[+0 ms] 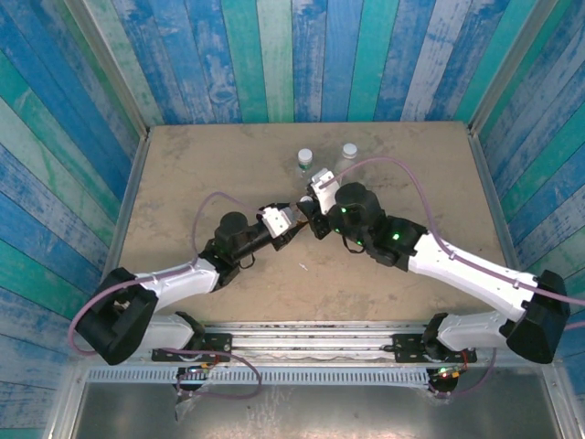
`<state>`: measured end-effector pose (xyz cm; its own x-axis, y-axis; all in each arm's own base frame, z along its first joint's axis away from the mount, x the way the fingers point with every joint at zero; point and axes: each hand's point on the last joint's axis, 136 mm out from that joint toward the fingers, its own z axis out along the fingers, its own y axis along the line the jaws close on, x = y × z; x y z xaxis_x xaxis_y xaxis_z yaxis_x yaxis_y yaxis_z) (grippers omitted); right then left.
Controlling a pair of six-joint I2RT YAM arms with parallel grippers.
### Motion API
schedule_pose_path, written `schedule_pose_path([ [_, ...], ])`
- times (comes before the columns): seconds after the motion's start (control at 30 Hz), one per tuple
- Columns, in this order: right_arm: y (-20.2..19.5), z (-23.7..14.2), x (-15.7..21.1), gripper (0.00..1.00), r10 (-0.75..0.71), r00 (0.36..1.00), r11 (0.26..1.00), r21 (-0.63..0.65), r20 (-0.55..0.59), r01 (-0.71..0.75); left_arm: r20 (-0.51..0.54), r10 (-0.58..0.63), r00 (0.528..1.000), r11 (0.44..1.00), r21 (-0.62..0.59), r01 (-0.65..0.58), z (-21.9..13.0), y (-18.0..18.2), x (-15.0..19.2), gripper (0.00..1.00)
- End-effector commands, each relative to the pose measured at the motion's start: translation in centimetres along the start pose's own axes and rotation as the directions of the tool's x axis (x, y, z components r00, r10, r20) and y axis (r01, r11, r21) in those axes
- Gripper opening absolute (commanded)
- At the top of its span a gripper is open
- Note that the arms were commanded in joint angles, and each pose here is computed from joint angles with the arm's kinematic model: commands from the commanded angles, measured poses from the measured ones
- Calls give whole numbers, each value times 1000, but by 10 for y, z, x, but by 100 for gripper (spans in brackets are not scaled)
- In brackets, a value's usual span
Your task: Screw on the bottle caps
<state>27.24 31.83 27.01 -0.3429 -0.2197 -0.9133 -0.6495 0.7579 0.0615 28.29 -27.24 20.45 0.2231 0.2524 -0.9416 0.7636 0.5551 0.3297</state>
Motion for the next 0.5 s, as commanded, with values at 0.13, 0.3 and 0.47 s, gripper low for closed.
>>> schedule_pose_path([
  [0.13, 10, -13, -11, 28, -93, 996, 993, -67, 4, 93, 19, -38, 999, 993, -113, 40, -5, 34, -2, 53],
  [0.3, 43, -64, -11, 64, -372, 913, 861, -303, 169, 407, 106, -111, 988, 976, 201, 88, -18, -2, -12, 53],
  [0.47, 52, -95, -13, 64, -437, 858, 771, -379, 270, 512, 208, -62, 976, 899, 436, -36, -40, -42, -34, 54],
])
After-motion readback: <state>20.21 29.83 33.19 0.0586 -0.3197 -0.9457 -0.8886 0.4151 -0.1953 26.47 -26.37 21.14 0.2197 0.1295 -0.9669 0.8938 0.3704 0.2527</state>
